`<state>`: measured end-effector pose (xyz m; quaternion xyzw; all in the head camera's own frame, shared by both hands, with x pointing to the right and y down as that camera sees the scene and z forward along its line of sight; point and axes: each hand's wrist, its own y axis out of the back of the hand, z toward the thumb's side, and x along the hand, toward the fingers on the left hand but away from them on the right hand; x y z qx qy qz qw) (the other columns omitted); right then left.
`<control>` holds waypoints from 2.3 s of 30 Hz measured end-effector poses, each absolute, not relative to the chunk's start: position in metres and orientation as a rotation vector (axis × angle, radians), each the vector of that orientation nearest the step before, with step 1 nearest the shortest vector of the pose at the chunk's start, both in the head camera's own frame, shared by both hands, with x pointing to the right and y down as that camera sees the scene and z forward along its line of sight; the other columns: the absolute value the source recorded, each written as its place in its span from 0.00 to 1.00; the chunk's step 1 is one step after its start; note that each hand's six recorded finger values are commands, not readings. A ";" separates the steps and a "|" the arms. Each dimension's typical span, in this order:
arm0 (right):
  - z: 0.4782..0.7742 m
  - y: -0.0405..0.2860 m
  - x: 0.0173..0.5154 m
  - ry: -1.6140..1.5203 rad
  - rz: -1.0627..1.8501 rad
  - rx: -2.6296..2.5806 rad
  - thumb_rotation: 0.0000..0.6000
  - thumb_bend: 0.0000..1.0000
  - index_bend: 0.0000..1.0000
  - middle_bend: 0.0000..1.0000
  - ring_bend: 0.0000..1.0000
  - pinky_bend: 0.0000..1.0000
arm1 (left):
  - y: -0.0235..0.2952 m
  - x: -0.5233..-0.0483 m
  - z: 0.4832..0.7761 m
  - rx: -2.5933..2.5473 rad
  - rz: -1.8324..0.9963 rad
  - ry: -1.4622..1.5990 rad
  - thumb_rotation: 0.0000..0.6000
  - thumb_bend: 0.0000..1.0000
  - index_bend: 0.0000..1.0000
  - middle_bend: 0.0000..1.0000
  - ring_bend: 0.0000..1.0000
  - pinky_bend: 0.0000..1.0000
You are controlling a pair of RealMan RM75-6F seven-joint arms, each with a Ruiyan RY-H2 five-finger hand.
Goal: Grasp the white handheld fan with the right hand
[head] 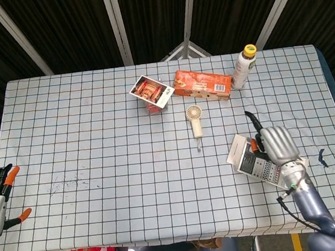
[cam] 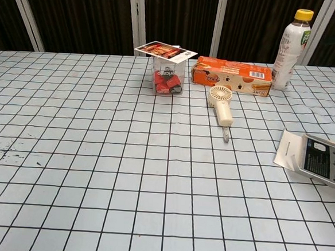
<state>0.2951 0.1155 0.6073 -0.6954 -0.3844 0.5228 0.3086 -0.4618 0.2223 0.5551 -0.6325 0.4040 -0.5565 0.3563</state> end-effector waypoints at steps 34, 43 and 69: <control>0.746 0.099 0.180 -0.834 1.589 -1.991 1.00 0.68 0.00 0.84 0.95 0.92 | 0.214 -0.467 0.560 -1.726 -1.473 1.077 1.00 0.05 0.00 0.00 0.00 0.00; 0.748 0.094 0.181 -0.866 1.601 -2.000 1.00 0.68 0.00 0.84 0.95 0.92 | 0.213 -0.467 0.560 -1.732 -1.474 1.081 1.00 0.05 0.00 0.00 0.00 0.00; 0.767 0.114 0.176 -0.799 1.679 -2.028 1.00 0.68 0.00 0.84 0.95 0.92 | 0.212 -0.464 0.561 -1.752 -1.470 1.088 1.00 0.05 0.00 0.00 0.00 0.00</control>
